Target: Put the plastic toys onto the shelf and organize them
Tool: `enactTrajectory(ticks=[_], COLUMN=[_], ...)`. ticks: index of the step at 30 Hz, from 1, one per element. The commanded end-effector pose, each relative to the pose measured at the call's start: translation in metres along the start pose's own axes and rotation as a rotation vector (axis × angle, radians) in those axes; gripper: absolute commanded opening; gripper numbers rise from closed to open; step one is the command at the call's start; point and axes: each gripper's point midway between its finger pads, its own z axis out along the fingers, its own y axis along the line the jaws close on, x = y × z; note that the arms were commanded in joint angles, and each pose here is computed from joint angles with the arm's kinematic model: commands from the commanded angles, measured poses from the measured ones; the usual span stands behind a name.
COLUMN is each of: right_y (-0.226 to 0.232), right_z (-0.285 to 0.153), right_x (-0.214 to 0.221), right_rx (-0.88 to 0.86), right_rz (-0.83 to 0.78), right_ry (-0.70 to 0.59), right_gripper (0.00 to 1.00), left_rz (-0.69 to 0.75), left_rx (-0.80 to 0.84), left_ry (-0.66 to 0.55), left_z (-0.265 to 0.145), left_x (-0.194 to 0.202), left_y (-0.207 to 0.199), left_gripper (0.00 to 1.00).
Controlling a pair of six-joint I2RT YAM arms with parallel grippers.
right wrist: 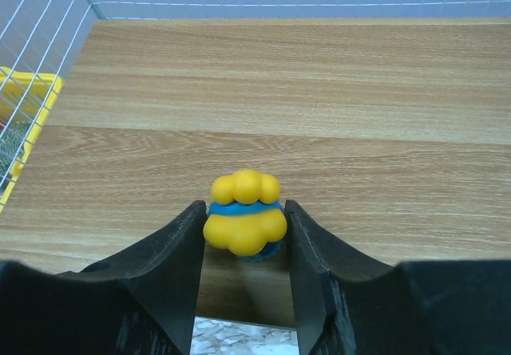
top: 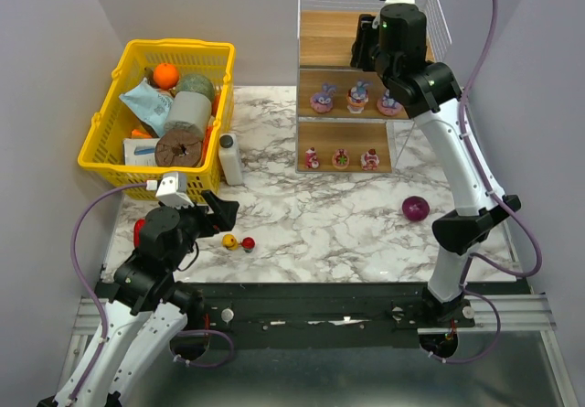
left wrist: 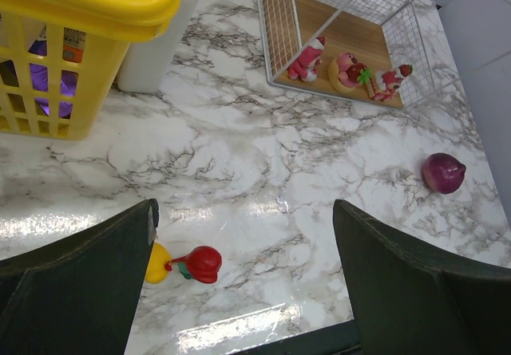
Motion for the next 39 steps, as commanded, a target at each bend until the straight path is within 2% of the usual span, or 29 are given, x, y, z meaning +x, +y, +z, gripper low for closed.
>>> enactTrajectory(ticks=[1,6,11,15,25,29,30,32,33,35,37,39], right_y=[-0.006,-0.006,-0.010,-0.009,-0.012,-0.006,-0.002,0.004,0.008,0.010,0.016,0.026], right_z=[0.004,0.003,-0.009,-0.025,-0.081,-0.102,-0.099,-0.120,-0.115,-0.133,-0.138,-0.152], right_x=[0.025,0.023,0.014,0.010,-0.013,-0.002,0.025,0.021,0.056,0.056,0.083,0.086], right_rx=[0.010,0.012,0.005,-0.031,-0.126,-0.213,-0.232,-0.300,-0.308,-0.348,-0.374,-0.415], right_rz=[-0.061,-0.063,-0.055,-0.049,-0.005,0.030,0.022,0.055,0.042,0.072,0.076,0.084], right_ry=[0.082,0.076,0.046,0.026,-0.031,-0.029,0.024,-0.032,0.028,-0.018,0.013,-0.012], right_gripper=[0.52,0.54,0.67,0.71,0.73,0.73,0.73,0.73,0.73,0.73,0.73,0.73], left_rz=[0.013,0.013,0.013,0.013,0.015,0.013,0.012,0.011,0.010,0.009,0.008,0.010], left_rx=[-0.012,-0.014,-0.015,-0.014,-0.011,-0.011,-0.008,-0.006,-0.006,-0.005,0.001,0.000], left_ry=[-0.002,-0.001,-0.003,-0.005,-0.010,-0.015,-0.017,-0.017,-0.021,-0.022,-0.022,-0.018], left_z=[0.000,0.001,0.001,0.000,-0.001,-0.002,-0.002,-0.002,-0.003,-0.003,-0.003,-0.003], left_x=[0.002,0.002,0.002,0.001,0.000,-0.001,-0.001,-0.001,-0.001,-0.002,-0.002,-0.001], left_y=[0.004,0.004,0.005,0.004,0.004,0.004,0.003,0.003,0.003,0.003,0.002,0.002], left_gripper=[0.99,0.99,0.99,0.99,0.99,0.99,0.99,0.99,0.99,0.99,0.99,0.99])
